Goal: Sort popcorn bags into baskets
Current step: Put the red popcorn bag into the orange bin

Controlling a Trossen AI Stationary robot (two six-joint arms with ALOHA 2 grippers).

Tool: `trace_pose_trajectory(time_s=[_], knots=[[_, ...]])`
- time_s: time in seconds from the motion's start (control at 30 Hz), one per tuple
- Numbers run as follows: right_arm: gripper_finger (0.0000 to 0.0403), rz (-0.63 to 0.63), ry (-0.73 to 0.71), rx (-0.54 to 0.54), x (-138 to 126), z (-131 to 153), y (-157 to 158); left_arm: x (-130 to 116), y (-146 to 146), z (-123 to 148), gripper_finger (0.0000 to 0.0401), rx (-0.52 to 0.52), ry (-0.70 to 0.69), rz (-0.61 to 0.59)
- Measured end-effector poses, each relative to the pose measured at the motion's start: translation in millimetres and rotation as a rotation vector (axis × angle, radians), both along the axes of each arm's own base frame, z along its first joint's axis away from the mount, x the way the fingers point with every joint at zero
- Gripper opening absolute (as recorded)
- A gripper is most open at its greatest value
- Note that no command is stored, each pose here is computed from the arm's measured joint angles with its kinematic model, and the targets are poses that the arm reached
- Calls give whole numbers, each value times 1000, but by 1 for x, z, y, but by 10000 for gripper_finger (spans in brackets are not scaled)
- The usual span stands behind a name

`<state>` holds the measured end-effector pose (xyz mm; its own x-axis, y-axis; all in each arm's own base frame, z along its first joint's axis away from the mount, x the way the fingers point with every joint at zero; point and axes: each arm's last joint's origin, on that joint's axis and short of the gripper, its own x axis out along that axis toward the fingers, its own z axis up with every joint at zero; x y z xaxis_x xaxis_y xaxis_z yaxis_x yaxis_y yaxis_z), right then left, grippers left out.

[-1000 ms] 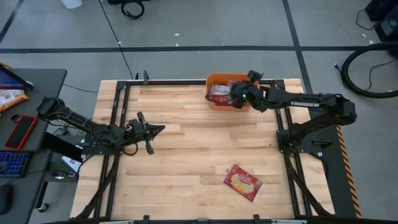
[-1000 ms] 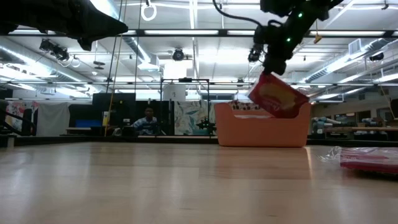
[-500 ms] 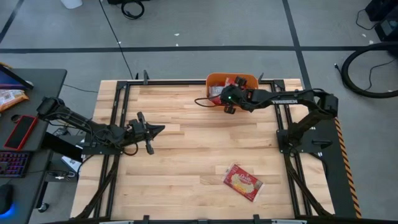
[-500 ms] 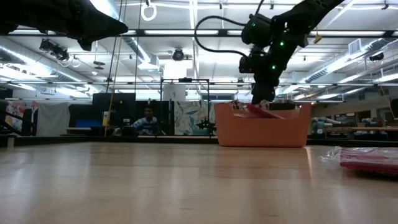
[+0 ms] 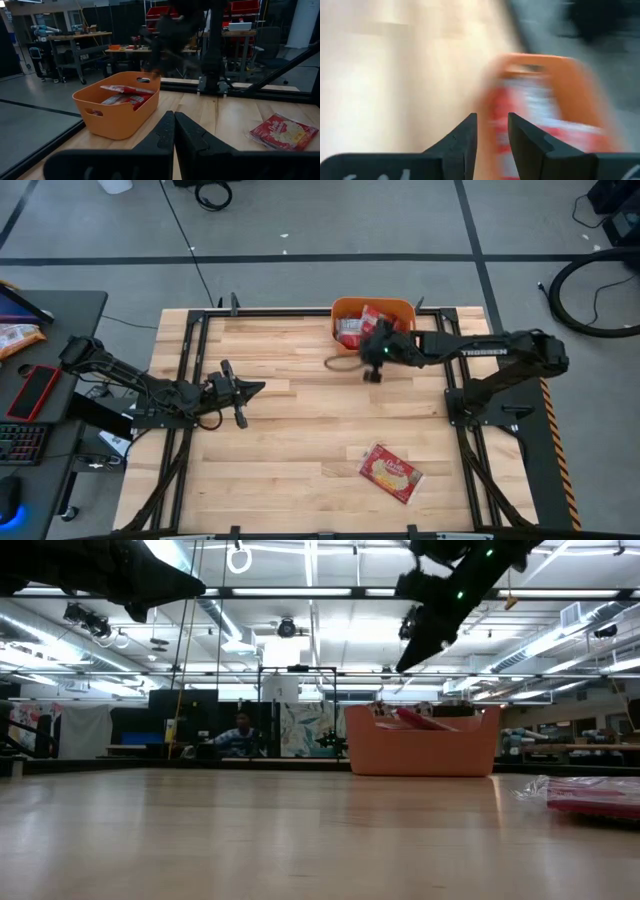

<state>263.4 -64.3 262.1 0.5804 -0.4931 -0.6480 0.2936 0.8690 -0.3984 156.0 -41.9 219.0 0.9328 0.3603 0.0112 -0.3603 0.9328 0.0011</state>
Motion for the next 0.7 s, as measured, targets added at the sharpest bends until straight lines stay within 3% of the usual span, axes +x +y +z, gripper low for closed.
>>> trace_pose_trajectory(time_s=[0.2,0.47,0.7], knots=[[114,255,34,358,8,-15,51,0,0,0,9,0,0,0],[103,440,294,502,15,-62,133,0,0,0,9,-4,-2,0],[95,449,504,636,9,-100,178,0,0,0,9,-5,-3,0]])
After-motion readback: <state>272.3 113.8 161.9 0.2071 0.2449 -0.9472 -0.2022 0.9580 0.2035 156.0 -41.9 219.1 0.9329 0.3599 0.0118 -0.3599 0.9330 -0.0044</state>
